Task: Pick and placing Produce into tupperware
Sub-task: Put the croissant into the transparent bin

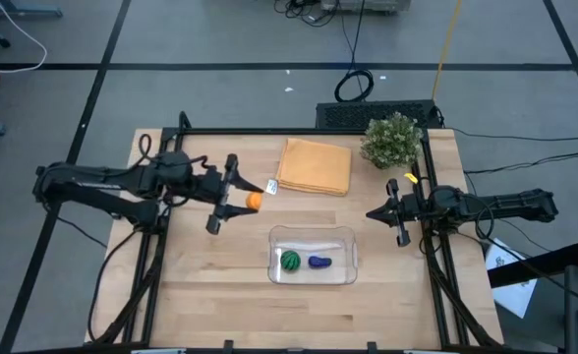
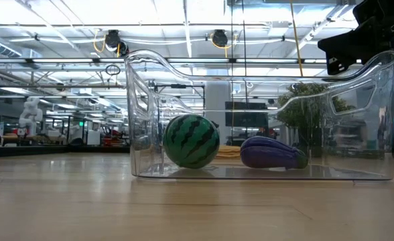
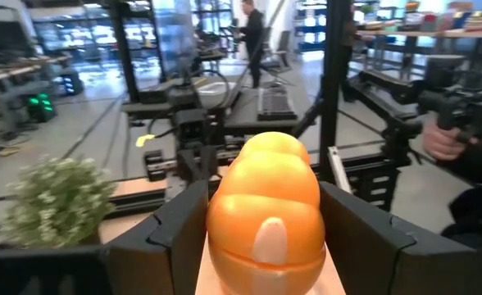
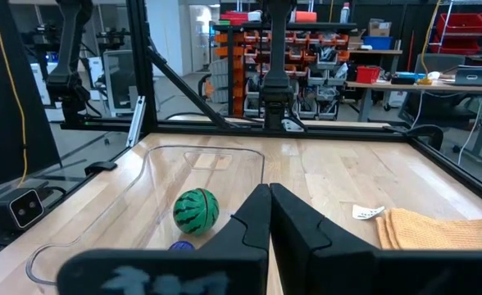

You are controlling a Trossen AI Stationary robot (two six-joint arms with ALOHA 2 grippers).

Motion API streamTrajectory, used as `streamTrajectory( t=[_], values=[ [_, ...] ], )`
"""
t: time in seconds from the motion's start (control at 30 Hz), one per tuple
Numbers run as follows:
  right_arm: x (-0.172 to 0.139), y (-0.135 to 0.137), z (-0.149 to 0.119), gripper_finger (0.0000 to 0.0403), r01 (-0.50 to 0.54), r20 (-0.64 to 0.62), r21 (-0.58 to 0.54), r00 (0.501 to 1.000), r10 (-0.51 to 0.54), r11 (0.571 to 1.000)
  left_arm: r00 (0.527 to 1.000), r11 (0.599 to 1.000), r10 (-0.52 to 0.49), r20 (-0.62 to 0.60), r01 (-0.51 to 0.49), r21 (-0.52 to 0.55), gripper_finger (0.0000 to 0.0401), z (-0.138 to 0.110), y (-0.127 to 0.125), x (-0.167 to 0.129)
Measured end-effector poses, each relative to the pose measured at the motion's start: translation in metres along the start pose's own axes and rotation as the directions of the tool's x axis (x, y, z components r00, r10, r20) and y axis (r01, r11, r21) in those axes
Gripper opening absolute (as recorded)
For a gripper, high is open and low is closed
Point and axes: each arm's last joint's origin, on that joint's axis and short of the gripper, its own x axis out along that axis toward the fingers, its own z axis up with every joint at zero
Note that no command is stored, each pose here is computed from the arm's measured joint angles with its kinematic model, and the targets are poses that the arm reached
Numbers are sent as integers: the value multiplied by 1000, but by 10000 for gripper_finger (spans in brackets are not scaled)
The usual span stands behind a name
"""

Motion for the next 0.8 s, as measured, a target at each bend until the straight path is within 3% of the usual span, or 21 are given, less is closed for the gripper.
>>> streamTrajectory(
  t=[0.47, 0.8],
  values=[
    [0, 0, 0, 0, 0, -1, 0, 1000, 0, 1000, 995, 996, -87, -47, 87, -16, 211, 8, 10, 53],
    [0, 0, 0, 0, 0, 1, 4, 1000, 0, 1000, 989, 992, -67, -133, 52, -116, 211, 6, 29, 95]
  ],
)
